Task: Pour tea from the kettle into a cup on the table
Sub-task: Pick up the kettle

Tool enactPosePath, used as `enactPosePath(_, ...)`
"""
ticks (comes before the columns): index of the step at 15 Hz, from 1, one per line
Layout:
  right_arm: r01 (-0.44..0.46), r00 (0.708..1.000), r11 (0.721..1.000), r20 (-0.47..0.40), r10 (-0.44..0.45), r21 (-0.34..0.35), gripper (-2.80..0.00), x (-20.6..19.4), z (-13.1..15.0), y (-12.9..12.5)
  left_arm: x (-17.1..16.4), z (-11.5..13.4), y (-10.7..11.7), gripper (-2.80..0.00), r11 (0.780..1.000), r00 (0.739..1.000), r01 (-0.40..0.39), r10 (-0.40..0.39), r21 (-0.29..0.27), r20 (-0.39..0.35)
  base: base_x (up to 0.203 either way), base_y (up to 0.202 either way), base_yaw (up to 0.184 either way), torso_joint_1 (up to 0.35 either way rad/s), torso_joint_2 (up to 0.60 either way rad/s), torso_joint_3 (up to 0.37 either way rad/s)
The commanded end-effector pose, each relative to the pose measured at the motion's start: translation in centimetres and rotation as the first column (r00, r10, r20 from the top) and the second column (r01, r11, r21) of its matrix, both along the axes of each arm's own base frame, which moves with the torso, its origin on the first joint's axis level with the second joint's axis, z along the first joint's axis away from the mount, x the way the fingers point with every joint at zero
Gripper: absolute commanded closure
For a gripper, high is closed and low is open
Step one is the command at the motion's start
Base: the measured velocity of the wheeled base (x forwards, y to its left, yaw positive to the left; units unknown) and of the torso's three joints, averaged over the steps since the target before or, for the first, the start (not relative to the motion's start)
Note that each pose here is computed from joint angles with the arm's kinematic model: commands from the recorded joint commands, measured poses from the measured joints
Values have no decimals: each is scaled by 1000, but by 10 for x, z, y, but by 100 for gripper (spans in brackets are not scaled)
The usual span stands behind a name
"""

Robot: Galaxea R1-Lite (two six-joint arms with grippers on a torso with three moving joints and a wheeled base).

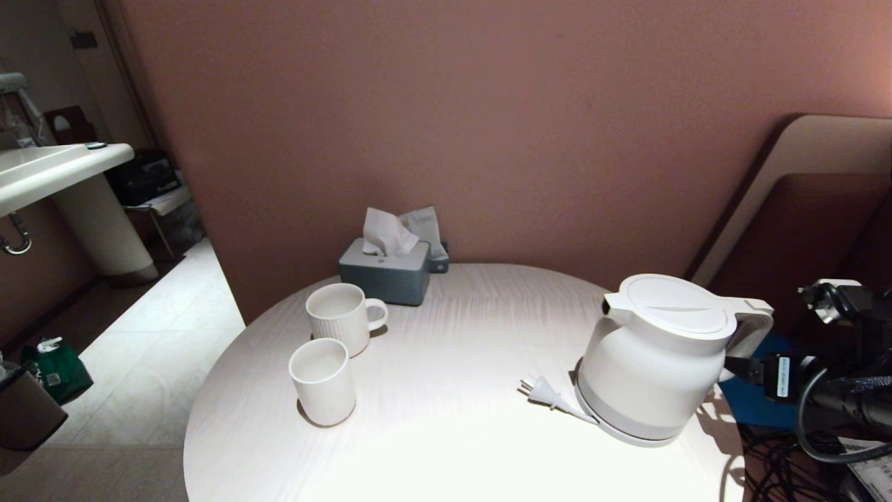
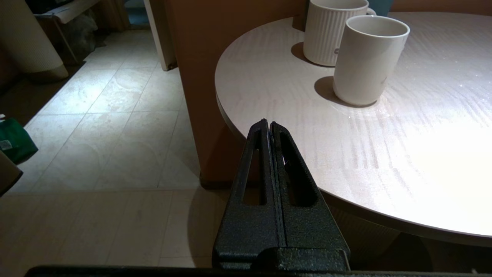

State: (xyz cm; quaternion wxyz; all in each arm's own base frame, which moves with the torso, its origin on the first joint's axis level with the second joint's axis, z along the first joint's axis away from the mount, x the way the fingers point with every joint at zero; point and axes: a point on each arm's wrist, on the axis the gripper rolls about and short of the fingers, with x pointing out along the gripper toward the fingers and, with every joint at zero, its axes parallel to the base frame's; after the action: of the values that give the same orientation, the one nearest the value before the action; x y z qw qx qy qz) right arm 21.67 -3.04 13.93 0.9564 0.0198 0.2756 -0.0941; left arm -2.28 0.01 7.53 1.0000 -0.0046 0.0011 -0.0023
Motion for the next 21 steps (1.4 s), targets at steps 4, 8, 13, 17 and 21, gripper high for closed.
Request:
enactPosePath(4,1,1000,1000,-9,-1,6,-280,18,-4,-2,0,0,0,0,1000,1000,0,0,0,-1,0,0,0,0,0,0)
enactPosePath(8,-13,1000,1000,22,13,7,-280,31,-6,-3,0,0,0,0,1000,1000,0,0,0,-1,0,0,0,0,0,0)
enactPosePath(13,-11,997,1000,79,12,-5,-280,42,-5,-5,0,0,0,0,1000,1000,0,0,0,-1,0,0,0,0,0,0)
enactPosePath(17,-15,995,1000,100,15,-6,-280,40,0,-5,0,0,0,0,1000,1000,0,0,0,-1,0,0,0,0,0,0)
enactPosePath(21,-29,992,1000,125,29,-4,-280,39,6,-4,0,0,0,0,1000,1000,0,0,0,-1,0,0,0,0,0,0)
